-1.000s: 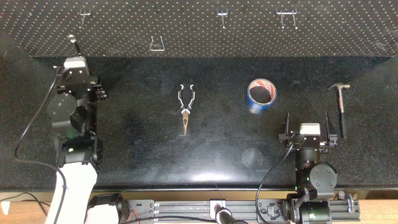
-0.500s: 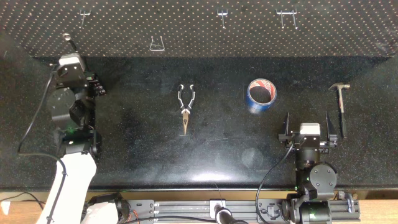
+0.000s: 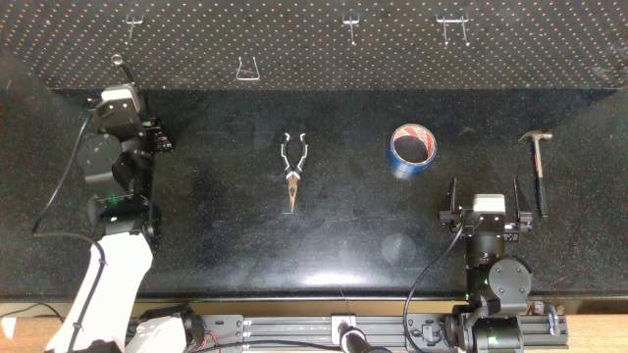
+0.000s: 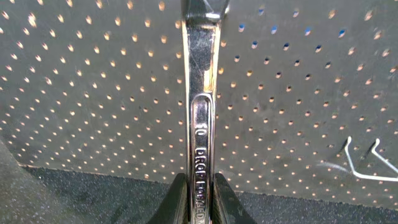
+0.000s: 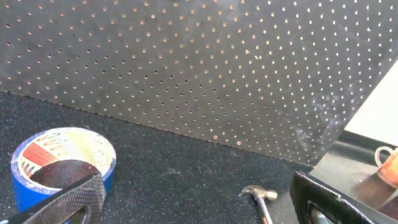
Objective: Place Tools Onto Pegboard
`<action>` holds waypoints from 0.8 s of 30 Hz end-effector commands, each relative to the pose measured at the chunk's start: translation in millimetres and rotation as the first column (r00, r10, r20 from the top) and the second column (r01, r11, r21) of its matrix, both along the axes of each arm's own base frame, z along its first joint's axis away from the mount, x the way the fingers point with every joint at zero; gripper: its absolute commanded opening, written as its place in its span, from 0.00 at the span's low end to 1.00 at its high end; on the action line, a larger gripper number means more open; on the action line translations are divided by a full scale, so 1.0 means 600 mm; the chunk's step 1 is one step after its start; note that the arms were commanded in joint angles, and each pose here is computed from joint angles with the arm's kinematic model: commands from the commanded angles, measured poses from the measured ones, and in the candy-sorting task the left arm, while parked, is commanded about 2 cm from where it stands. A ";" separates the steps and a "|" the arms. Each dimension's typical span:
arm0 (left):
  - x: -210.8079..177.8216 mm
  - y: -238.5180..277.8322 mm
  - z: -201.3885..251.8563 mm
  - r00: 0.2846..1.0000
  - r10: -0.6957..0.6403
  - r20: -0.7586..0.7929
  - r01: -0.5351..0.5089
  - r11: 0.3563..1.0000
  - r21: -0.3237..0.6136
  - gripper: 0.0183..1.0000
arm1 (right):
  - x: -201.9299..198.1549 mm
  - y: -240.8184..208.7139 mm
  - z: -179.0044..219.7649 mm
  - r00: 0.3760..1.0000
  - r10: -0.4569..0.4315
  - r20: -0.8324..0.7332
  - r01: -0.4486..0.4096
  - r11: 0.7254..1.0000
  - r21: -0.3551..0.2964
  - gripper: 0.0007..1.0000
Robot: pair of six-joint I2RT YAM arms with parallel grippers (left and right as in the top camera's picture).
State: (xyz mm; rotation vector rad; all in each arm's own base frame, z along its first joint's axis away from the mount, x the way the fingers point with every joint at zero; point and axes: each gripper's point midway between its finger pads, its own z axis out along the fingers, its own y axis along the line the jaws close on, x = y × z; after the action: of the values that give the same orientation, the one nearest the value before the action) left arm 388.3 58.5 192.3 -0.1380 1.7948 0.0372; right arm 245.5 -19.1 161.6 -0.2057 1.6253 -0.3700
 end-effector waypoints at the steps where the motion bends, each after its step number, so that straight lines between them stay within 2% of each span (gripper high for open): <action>1: 0.020 -0.001 0.022 0.999 -0.023 0.030 0.024 1.000 -0.017 0.01 | -0.001 -0.007 -0.004 1.000 -0.023 -0.010 0.023 1.000 -0.011 0.98; 6: 0.040 -0.014 0.033 0.996 -0.078 0.039 0.079 0.997 -0.023 0.01 | -0.001 -0.007 -0.004 1.000 -0.023 -0.010 0.023 1.000 -0.011 0.98; 13: 0.047 0.008 0.032 0.999 -0.010 0.033 0.011 1.000 -0.010 0.01 | -0.001 -0.007 -0.004 1.000 -0.023 -0.010 0.023 1.000 -0.011 0.98; 24: 0.043 0.012 0.013 1.000 -0.006 -0.009 0.006 1.000 -0.029 0.01 | -0.001 -0.007 -0.004 1.000 -0.023 -0.009 0.023 1.000 -0.011 0.98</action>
State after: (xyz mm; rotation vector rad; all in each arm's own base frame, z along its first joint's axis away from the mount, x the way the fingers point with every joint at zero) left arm 408.2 56.1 187.6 -0.1166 1.8372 -0.0050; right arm 245.5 -19.1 161.6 -0.2057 1.6253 -0.3700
